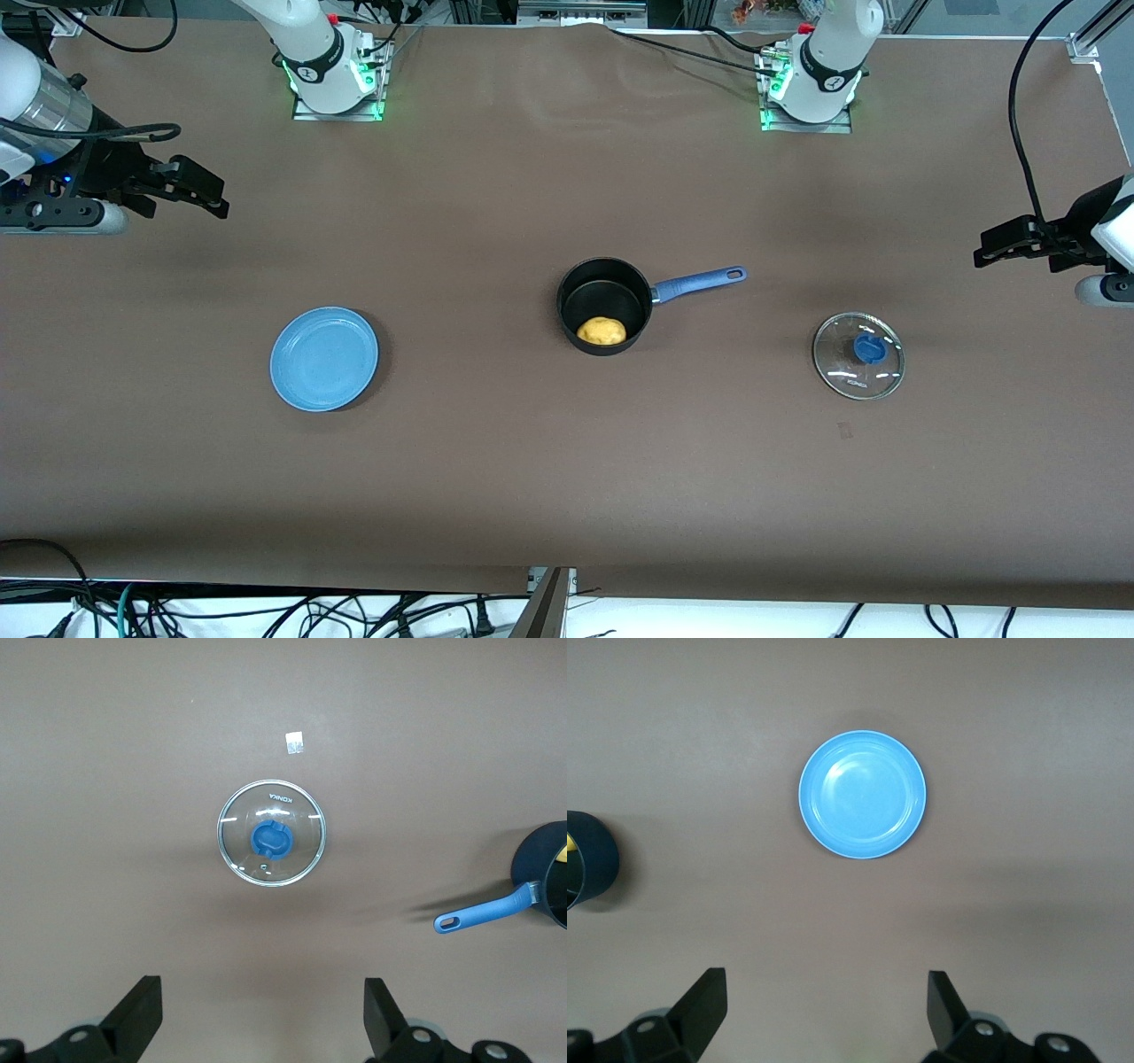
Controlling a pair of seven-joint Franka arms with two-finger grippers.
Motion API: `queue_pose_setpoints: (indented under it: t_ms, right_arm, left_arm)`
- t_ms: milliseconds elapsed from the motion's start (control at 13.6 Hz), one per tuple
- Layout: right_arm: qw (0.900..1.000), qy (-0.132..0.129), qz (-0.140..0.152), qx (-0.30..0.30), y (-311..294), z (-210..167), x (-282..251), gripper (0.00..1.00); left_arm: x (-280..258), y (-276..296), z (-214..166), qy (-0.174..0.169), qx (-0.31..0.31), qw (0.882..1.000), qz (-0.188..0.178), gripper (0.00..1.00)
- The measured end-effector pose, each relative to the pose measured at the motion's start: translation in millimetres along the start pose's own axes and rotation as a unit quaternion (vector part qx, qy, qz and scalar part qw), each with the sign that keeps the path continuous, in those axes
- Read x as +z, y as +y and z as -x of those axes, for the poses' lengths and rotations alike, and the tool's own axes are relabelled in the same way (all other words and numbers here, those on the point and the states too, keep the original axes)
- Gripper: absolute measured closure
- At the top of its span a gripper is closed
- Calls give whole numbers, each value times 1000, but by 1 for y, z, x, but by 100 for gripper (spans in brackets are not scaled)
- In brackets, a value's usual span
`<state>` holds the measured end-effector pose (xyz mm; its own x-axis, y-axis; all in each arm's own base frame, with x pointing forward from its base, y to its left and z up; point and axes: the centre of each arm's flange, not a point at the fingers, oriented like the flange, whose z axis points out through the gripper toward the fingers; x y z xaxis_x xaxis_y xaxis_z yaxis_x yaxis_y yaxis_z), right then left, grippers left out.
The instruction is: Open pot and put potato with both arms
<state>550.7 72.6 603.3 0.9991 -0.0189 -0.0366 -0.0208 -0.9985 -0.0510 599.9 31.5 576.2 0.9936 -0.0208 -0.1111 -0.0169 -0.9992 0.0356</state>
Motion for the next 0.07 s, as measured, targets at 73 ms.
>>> queue_pose_setpoints:
  t_ms: [73]
  right_arm:
    - [1000,2,3,-2,-1,0,-1,0]
  left_arm:
    - [0,0,0,0,0,1000,0,0]
